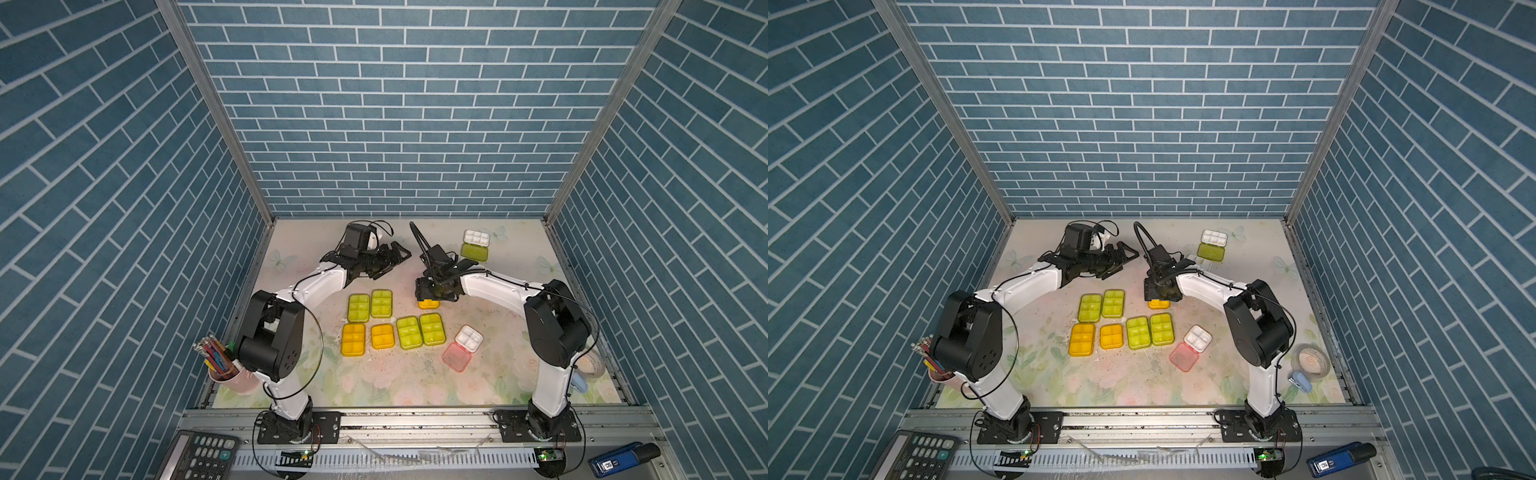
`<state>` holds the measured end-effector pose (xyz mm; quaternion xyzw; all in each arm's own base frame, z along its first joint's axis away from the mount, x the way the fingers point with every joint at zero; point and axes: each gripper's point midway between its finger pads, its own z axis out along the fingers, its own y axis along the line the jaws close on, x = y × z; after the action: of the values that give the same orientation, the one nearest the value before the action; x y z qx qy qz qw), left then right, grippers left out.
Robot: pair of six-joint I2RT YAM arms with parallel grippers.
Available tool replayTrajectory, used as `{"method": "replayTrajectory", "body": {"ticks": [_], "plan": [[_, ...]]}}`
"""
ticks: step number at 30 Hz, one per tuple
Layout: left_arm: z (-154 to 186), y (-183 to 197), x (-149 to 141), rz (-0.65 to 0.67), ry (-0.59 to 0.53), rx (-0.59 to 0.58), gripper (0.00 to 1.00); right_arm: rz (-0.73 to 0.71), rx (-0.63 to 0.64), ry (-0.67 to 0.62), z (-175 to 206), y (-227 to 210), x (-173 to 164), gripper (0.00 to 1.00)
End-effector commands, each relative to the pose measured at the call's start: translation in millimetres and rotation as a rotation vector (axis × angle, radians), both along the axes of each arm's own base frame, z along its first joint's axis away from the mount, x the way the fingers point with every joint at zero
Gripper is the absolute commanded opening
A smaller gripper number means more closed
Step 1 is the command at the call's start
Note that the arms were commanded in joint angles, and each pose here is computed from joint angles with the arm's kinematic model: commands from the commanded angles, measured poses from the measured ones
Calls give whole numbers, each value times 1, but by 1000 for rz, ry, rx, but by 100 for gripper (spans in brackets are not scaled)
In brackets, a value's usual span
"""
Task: Close pillboxes
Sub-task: Place the pillbox at the center of the board.
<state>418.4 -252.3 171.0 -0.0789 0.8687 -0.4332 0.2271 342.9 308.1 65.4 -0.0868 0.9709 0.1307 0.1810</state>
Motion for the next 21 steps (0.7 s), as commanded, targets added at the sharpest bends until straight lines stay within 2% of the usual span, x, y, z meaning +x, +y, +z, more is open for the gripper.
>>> {"method": "replayTrajectory", "body": {"ticks": [1, 11, 21], "plan": [[7, 26, 9, 68, -32, 18, 93, -14, 32, -1, 3, 25, 7, 60], [5, 44, 19, 130, -14, -13, 93, 9, 6, 40, -21, 56, -7, 61], [-4, 44, 20, 135, 12, -23, 93, -1, 3, 74, -35, 55, -20, 66]]}}
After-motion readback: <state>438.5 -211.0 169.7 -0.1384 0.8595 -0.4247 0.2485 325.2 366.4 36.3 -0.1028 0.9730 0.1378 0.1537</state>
